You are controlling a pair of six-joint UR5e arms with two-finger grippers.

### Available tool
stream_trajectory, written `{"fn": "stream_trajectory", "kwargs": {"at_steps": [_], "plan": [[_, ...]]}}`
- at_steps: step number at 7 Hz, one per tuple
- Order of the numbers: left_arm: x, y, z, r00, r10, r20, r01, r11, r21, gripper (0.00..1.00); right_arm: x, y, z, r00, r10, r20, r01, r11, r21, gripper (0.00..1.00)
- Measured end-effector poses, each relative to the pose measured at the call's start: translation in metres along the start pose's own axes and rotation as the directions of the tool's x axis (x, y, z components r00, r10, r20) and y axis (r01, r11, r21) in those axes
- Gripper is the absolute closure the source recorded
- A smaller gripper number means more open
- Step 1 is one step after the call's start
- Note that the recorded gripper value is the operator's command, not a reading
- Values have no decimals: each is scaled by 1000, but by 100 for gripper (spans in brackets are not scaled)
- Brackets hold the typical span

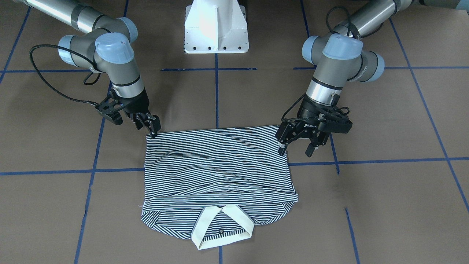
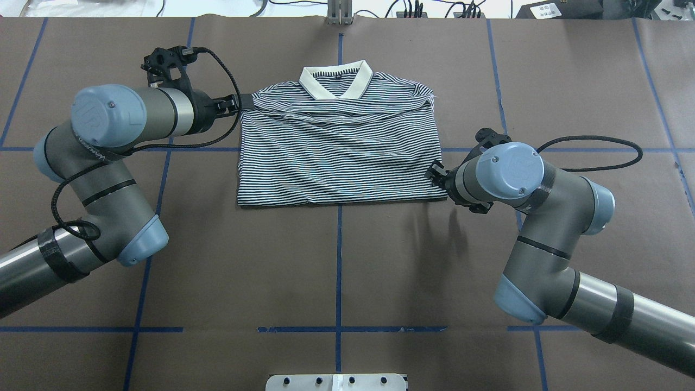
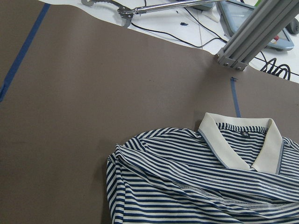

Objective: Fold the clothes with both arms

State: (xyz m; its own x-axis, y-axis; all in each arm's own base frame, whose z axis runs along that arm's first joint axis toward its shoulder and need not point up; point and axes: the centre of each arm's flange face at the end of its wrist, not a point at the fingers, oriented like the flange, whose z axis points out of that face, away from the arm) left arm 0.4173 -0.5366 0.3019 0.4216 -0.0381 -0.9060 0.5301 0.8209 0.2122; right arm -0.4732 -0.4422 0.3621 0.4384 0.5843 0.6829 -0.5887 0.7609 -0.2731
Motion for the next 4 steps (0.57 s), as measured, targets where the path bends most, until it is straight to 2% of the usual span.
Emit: {"fn": "stream_trajectory", "kwargs": {"at_steps": [4], "plan": [[-5, 1, 5, 1000, -1, 13, 1, 1000, -1, 0, -7, 2, 8, 1000, -1, -12, 1, 1000, 1, 42]]}}
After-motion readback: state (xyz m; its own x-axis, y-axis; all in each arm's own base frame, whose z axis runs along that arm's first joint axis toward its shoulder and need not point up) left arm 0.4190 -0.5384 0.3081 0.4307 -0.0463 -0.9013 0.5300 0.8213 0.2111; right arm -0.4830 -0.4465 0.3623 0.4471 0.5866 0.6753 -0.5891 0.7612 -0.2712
